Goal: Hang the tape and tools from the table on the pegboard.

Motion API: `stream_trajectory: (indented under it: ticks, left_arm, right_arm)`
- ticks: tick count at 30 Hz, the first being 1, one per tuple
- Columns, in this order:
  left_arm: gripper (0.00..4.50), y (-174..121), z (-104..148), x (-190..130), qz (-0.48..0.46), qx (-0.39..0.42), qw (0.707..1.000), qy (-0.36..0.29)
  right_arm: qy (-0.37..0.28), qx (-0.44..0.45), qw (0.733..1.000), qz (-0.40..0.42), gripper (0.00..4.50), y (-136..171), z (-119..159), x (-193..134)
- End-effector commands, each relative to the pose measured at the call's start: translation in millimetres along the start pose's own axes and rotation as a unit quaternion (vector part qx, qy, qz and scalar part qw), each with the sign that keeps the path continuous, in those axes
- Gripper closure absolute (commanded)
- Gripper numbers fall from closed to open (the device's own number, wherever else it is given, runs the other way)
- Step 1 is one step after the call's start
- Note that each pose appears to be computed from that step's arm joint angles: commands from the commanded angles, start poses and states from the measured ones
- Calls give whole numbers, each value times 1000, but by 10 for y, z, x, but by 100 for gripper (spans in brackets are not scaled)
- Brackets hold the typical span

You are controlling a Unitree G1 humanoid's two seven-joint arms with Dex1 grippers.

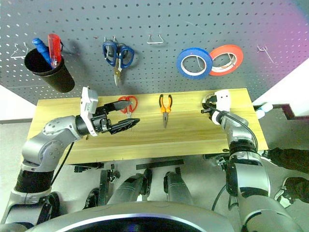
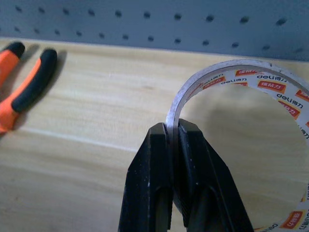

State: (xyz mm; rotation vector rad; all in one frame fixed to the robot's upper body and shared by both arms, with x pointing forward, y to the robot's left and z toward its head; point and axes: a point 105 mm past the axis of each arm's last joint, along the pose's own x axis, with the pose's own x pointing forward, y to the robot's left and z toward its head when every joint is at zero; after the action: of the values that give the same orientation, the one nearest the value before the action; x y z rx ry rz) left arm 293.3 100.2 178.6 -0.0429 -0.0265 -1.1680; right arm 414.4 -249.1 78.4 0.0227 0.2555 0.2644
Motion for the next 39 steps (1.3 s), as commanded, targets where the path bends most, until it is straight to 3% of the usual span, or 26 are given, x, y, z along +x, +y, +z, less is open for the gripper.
stream_trajectory:
  ticks: [1,21,39]
  left_arm:
    - [0,-17,93,35,-5,19,1000,-17]
    - [0,-7,151,161,-30,19,999,-26]
    - [0,-65,217,271,-56,11,998,-39]
  right_arm:
    - [-44,14,999,-26,448,-181,203,-163]
    - [-127,48,979,-153,448,-630,395,-650]
    - [-247,5,953,-176,448,-633,840,-927]
